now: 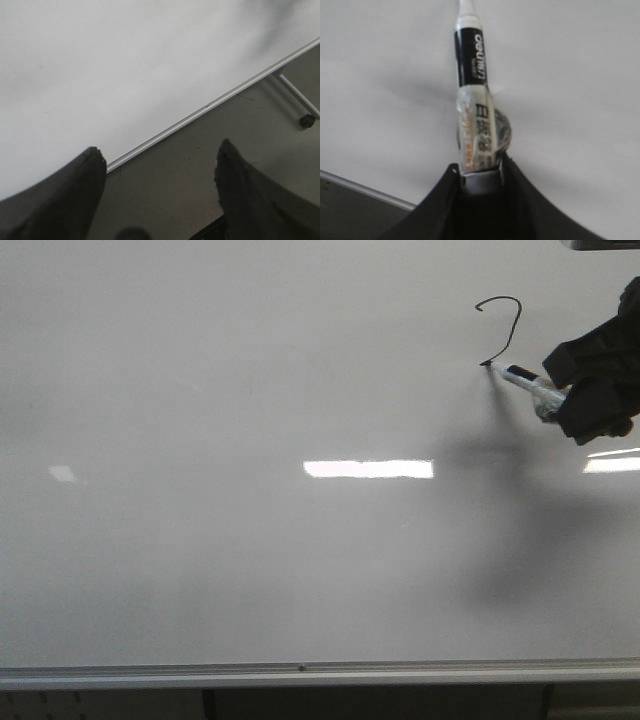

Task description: Write number 2 on whiteboard

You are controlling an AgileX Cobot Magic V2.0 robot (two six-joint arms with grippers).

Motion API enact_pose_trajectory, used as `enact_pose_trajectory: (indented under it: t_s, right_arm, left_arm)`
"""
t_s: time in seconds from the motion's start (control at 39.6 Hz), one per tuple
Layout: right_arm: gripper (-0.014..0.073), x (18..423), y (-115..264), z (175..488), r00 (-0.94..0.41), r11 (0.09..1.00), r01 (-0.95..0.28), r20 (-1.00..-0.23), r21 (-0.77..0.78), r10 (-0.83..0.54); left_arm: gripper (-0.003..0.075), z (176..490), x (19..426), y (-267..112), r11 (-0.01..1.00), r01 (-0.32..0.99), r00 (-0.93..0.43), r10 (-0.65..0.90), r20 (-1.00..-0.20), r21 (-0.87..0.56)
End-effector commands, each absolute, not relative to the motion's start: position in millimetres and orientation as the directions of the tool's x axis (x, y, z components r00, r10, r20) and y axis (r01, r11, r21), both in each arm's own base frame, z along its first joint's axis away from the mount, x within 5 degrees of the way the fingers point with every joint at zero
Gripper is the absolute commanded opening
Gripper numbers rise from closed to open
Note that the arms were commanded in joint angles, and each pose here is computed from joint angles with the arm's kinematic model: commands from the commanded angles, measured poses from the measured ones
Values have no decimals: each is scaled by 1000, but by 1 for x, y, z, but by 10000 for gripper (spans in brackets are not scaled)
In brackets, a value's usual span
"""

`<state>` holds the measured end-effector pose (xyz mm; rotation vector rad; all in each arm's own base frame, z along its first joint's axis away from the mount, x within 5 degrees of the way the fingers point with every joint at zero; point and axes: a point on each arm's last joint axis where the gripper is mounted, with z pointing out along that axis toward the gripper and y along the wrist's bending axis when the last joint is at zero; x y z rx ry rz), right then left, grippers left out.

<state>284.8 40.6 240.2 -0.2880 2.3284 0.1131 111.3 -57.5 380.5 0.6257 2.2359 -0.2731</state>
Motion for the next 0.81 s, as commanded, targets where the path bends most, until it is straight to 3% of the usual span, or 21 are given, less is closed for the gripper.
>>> enact_pose_trajectory:
  t_s: [0.0,0.18,0.43,0.56,0.78]
  right_arm:
    - [74,290,23,259,-617,983,-181,-774,-36,-142]
    - [74,290,2,257,-643,994,-104,-762,-14,-78]
    - [74,275,10,280,-600,991,-132,-796,0,-80]
    - [74,245,22,309,-560,979,-202,-821,4,-112]
    - [74,175,52,352,-480,887,-460,-827,-45,-291]
  left_arm:
    - [462,392,113,-58,863,505,-523,305,-796,-2]
    - [462,392,113,-58,863,505,-523,305,-796,-2]
    - [462,392,113,-58,863,505,-523,305,-796,-2]
    - [462,392,113,-58,863,505,-523,305,-796,-2]
    - [462,392,113,-58,863,505,-523,305,-796,-2]
